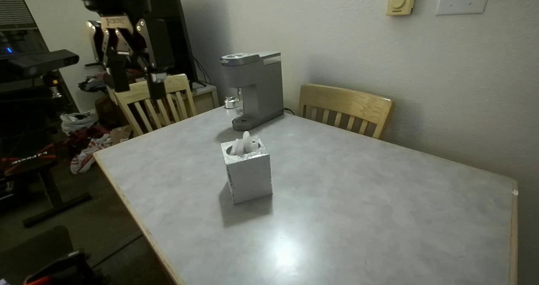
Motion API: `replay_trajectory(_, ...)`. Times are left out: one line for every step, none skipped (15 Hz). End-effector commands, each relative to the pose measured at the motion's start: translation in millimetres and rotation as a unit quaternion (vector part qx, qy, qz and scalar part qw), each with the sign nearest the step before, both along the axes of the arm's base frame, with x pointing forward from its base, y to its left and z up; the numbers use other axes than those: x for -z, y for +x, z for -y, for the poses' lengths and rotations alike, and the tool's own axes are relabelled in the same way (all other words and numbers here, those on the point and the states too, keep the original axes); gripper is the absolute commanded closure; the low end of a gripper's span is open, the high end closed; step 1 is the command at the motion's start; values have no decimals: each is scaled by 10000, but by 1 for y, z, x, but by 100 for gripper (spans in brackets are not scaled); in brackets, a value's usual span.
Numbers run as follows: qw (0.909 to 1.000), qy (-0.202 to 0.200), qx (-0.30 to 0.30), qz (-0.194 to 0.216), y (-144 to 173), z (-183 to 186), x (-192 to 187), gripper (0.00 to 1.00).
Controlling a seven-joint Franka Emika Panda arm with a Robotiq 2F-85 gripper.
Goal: Take a tissue out of the tissue box and put it on the table
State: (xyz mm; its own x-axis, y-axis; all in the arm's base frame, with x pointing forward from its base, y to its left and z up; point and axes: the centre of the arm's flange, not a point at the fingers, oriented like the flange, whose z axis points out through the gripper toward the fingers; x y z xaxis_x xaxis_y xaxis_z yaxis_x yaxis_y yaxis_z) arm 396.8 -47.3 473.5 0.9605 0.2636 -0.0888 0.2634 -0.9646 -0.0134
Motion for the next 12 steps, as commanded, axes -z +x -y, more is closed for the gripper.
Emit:
replay_trajectory(9991, -19, -300, 292, 15, -4, 18, 0)
replay_trajectory(9987, -36, -349, 358, 18, -4, 21, 0)
replay_trajectory(9984, -45, -394, 407, 22, -5, 25, 0)
replay_trajectory(9981, -72, -423, 435, 24, -5, 28, 0)
replay_trajectory(9981, -88, -435, 433, 26, -5, 31, 0)
replay_trajectory(9983, -121, -409, 406, 27, -5, 31, 0)
replay_trajectory(9988, -57, -305, 389, 22, -6, 21, 0)
replay_trajectory(9988, -65, -313, 371, 23, -6, 23, 0)
replay_trajectory(9988, -68, -316, 360, 24, -6, 25, 0)
replay_trajectory(9988, -69, -316, 357, 24, -6, 25, 0)
replay_trajectory(9988, -70, -317, 357, 24, -6, 26, 0)
replay_trajectory(9985, -99, -313, 448, 24, -3, 29, 0)
